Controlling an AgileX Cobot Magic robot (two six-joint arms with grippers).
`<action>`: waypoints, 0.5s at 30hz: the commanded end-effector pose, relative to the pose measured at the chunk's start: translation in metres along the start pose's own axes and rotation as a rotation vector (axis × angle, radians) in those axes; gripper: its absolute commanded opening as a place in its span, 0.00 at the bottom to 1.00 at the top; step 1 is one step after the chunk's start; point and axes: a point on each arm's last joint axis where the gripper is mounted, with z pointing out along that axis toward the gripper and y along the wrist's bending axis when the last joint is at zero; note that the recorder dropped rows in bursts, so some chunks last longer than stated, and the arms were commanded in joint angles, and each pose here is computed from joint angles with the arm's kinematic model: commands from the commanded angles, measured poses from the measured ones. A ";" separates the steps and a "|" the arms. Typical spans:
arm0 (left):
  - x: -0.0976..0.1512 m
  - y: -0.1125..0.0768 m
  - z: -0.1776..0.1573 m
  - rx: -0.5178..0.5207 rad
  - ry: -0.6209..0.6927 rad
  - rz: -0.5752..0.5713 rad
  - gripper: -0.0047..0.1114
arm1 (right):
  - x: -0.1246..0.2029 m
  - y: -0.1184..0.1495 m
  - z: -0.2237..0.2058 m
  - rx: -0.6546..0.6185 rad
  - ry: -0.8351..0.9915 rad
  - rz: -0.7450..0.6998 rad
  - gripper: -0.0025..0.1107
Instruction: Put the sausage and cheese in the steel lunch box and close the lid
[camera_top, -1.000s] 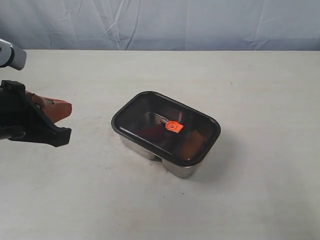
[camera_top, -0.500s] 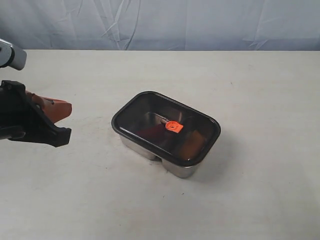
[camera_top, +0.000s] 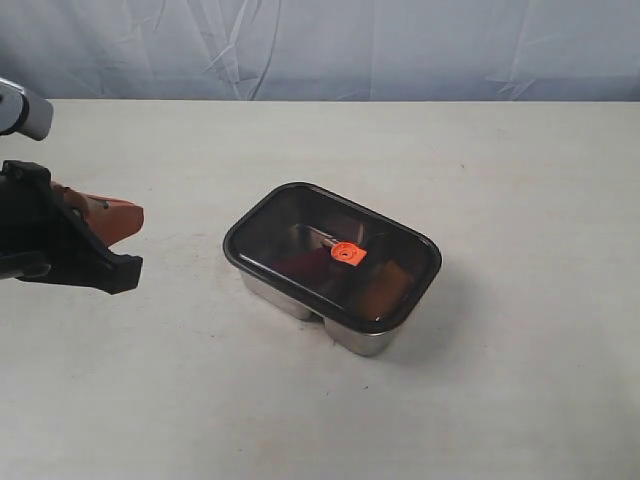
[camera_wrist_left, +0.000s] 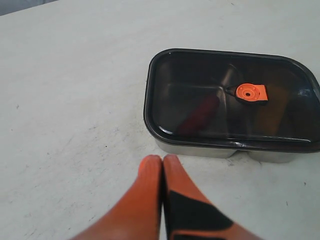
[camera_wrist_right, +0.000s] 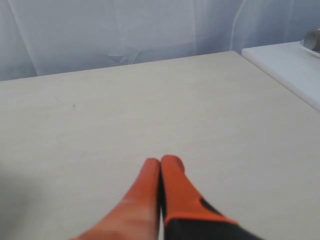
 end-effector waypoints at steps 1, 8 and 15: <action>0.000 0.000 -0.001 0.000 -0.010 0.002 0.04 | 0.000 0.000 0.000 -0.002 -0.021 0.003 0.02; 0.000 0.000 -0.003 -0.002 -0.022 0.005 0.04 | 0.000 0.001 0.000 -0.004 -0.021 0.009 0.02; 0.014 0.001 -0.039 -0.045 -0.166 0.195 0.04 | 0.000 0.001 0.000 -0.006 -0.020 0.014 0.02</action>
